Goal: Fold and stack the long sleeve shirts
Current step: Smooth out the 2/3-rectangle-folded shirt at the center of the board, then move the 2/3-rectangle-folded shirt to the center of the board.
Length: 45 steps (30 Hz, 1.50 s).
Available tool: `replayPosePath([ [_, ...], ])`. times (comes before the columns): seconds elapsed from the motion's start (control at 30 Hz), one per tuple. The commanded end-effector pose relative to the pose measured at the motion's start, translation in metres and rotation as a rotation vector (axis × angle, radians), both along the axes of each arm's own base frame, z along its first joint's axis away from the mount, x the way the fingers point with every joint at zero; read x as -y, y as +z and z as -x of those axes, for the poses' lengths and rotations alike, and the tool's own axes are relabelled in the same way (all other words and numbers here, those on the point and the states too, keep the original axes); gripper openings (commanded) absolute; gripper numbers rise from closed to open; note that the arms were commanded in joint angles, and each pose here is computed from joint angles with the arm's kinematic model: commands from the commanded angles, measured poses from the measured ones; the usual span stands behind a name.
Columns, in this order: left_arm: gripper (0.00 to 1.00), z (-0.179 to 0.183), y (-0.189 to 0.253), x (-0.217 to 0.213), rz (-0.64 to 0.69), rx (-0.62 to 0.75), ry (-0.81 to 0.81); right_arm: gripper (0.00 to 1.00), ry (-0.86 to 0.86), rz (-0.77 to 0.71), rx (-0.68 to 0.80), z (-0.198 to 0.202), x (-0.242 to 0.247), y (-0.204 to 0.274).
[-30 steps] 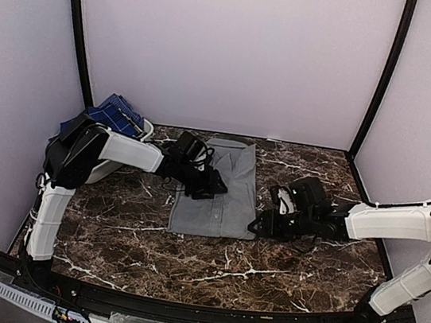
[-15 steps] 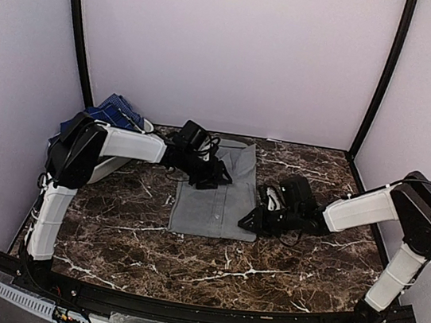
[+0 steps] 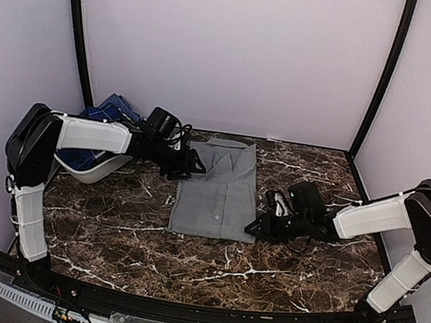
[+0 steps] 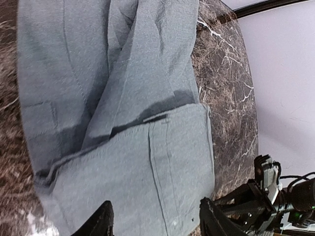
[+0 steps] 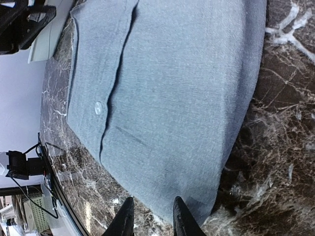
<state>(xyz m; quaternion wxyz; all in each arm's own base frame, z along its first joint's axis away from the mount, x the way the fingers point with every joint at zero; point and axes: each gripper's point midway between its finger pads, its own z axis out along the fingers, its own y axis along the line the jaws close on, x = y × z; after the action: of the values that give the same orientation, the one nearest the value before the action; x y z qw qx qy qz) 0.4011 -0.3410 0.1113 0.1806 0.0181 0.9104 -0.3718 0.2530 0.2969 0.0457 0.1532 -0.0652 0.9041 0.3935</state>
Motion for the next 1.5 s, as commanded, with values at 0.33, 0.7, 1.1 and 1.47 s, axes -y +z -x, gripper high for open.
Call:
replayPosePath([
  [0.33, 0.42, 0.112, -0.015, -0.062, -0.010, -0.135, 0.003, 0.31, 0.013, 0.044, -0.023, 0.033, 0.027, 0.003],
  [0.7, 0.39, 0.162, -0.056, -0.073, 0.012, -0.254, 0.047, 0.33, 0.005, -0.003, -0.067, 0.038, 0.023, -0.009],
  [1.1, 0.33, 0.169, -0.076, -0.063, 0.032, -0.288, 0.049, 0.32, -0.049, -0.001, -0.066, 0.025, 0.021, -0.020],
  [1.47, 0.32, 0.165, -0.089, -0.059, 0.018, -0.300, 0.050, 0.28, -0.054, -0.019, -0.062, 0.013, 0.010, -0.021],
])
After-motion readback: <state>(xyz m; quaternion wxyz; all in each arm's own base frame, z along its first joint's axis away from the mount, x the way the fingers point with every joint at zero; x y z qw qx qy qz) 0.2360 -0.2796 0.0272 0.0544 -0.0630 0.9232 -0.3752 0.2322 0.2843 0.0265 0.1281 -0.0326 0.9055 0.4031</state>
